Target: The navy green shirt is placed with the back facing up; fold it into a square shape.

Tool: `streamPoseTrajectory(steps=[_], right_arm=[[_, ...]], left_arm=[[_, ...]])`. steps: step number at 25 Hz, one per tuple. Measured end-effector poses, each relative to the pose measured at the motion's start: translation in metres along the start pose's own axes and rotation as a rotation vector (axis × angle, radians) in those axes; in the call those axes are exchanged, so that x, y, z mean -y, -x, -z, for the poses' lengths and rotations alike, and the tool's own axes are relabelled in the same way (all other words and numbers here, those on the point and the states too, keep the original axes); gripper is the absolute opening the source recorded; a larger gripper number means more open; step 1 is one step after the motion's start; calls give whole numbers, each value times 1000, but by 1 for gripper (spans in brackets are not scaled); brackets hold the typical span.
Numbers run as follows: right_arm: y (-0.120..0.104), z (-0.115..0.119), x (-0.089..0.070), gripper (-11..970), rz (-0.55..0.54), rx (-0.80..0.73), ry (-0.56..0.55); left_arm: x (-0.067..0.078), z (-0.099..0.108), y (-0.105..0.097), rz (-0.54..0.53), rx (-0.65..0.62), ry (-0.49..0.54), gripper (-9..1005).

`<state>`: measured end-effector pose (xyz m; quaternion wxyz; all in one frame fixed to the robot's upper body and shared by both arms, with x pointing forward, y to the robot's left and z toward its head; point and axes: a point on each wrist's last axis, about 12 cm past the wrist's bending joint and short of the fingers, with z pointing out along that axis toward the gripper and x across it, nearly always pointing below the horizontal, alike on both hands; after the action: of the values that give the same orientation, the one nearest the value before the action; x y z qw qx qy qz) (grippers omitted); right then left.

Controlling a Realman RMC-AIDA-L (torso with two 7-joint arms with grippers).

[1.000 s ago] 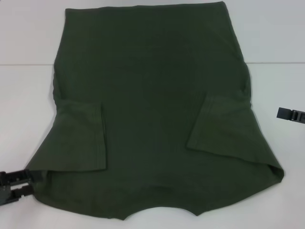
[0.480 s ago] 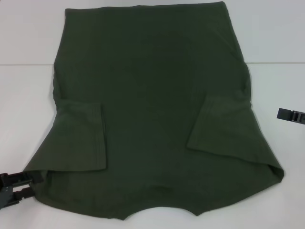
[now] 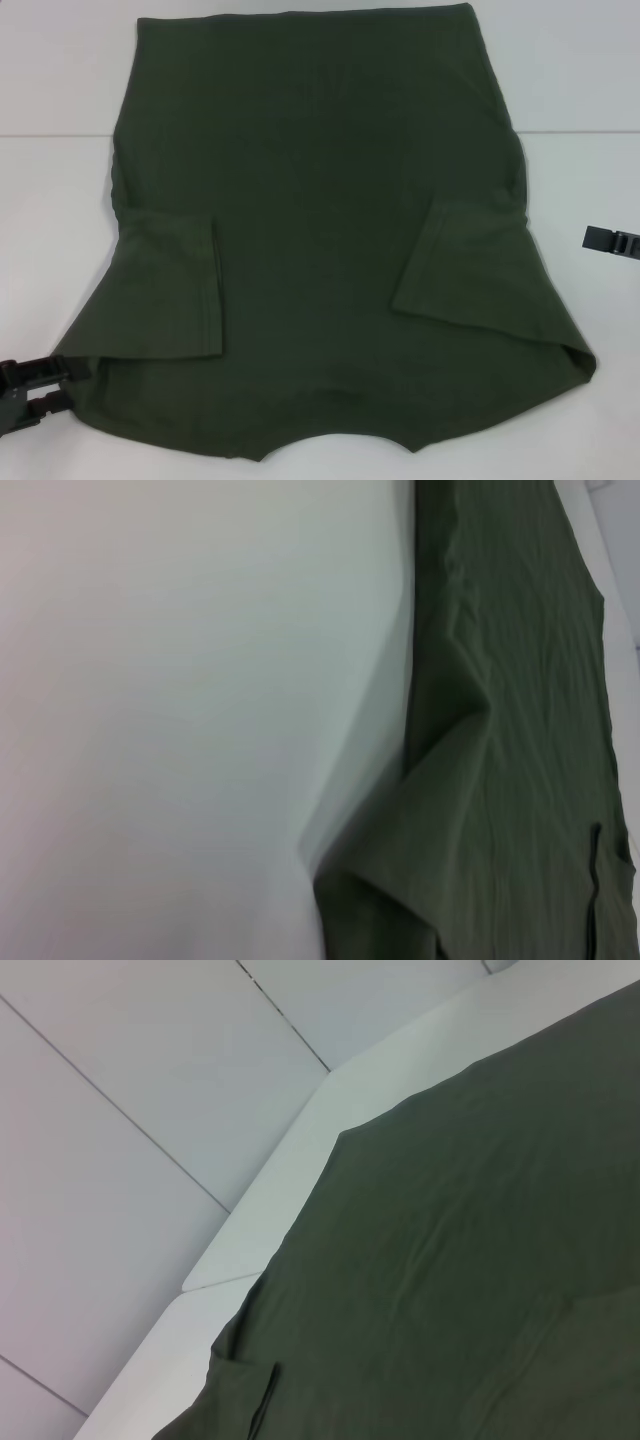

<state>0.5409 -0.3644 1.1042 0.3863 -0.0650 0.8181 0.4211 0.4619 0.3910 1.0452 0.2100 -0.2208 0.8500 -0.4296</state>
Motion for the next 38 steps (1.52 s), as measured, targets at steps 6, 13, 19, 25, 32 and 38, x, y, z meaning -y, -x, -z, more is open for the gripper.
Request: streamPoseTrajectory(steps=[6, 13, 19, 25, 32, 38], right_arm=[[2, -2, -1, 731, 4, 1, 5], [2, 0, -2, 732, -1, 11, 20], [2, 4, -3, 732, -5, 25, 28], [1, 6, -2, 732, -8, 36, 25], [1, 6, -2, 733, -9, 37, 26], [0, 6, -2, 733, -9, 37, 26]], left_arm=[[0, 0, 1, 10, 1, 5, 613], [1, -7, 1, 27, -8, 11, 612], [7, -19, 6, 20, -18, 7, 610], [18, -29, 15, -17, -18, -5, 610], [21, -32, 19, -19, -8, -2, 614], [23, -36, 19, -28, -15, 1, 549]])
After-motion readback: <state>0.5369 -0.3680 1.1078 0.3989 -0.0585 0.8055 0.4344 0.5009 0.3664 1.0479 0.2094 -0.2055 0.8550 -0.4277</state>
